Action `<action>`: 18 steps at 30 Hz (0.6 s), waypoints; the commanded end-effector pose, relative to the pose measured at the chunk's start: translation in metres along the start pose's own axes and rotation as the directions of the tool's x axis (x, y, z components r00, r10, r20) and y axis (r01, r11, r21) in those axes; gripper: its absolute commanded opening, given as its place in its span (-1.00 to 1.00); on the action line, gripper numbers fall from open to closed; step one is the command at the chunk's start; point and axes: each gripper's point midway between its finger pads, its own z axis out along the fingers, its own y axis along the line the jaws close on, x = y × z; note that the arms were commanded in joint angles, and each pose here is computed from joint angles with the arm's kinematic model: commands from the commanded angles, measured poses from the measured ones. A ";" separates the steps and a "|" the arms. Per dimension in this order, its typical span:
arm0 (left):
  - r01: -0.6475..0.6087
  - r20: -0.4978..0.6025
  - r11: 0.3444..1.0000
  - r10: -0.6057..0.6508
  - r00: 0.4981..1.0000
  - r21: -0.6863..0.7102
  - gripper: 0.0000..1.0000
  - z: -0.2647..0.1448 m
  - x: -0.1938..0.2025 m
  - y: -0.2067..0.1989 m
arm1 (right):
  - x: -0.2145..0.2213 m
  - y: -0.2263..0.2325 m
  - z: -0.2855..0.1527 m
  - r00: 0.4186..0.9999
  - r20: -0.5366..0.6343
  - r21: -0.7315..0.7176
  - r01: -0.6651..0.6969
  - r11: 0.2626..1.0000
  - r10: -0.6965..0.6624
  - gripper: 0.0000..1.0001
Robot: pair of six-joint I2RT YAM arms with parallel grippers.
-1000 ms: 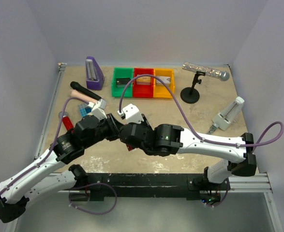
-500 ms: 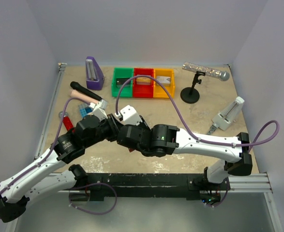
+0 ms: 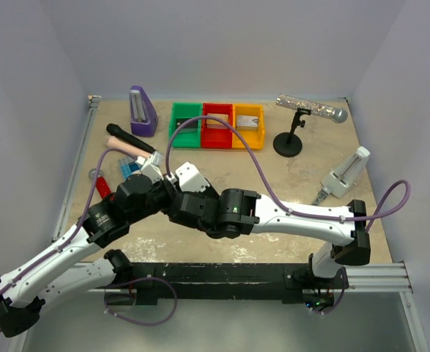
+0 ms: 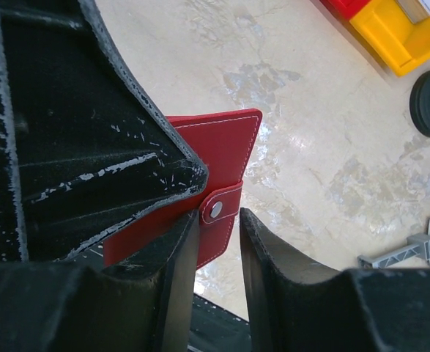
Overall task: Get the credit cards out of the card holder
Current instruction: Open the card holder.
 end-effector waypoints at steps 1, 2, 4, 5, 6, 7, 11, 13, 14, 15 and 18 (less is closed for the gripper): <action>0.050 -0.039 0.965 -0.042 0.998 0.257 -1.00 -0.027 -0.005 -0.068 | 0.003 -0.013 0.008 0.998 -0.021 0.084 0.053 0.995 -0.052 -0.35; 0.050 -0.040 0.964 -0.041 0.998 0.261 -1.00 -0.027 -0.004 -0.069 | 0.003 -0.013 0.008 0.998 -0.022 0.082 0.056 0.995 -0.055 -0.37; 0.052 -0.041 0.964 -0.042 0.998 0.261 -1.00 -0.027 -0.004 -0.068 | 0.002 -0.013 0.008 0.998 -0.021 0.081 0.060 0.995 -0.059 -0.40; 0.050 -0.042 0.964 -0.040 0.998 0.261 -1.00 -0.027 -0.003 -0.067 | 0.003 -0.012 0.009 0.998 -0.023 0.079 0.064 0.995 -0.062 -0.42; 0.052 -0.042 0.964 -0.042 0.998 0.261 -1.00 -0.027 -0.003 -0.067 | 0.003 -0.012 0.009 0.998 -0.023 0.077 0.065 0.995 -0.063 -0.45; 0.052 -0.042 0.964 -0.042 0.998 0.259 -1.00 -0.027 -0.003 -0.067 | 0.004 -0.011 0.009 0.998 -0.024 0.074 0.066 0.995 -0.065 -0.47; 0.056 -0.043 0.964 -0.047 0.998 0.259 -1.00 -0.027 -0.002 -0.065 | 0.006 -0.010 0.009 0.997 -0.031 0.065 0.070 0.995 -0.068 -0.56; 0.059 -0.043 0.963 -0.049 0.998 0.264 -1.00 -0.028 -0.002 -0.065 | 0.005 -0.010 0.008 0.997 -0.029 0.063 0.067 0.996 -0.065 -0.60; 0.060 -0.047 0.962 -0.049 0.998 0.265 -1.00 -0.029 -0.001 -0.065 | 0.005 -0.010 0.008 0.997 -0.029 0.063 0.067 0.996 -0.065 -0.62; 0.064 -0.048 0.963 -0.053 0.997 0.262 -1.00 -0.028 0.000 -0.063 | 0.004 -0.011 0.007 0.998 -0.025 0.061 0.064 0.996 -0.062 -0.63; 0.066 -0.055 0.961 -0.053 0.997 0.269 -1.00 -0.029 0.001 -0.063 | 0.004 -0.011 0.006 0.998 -0.024 0.055 0.067 0.996 -0.066 -0.67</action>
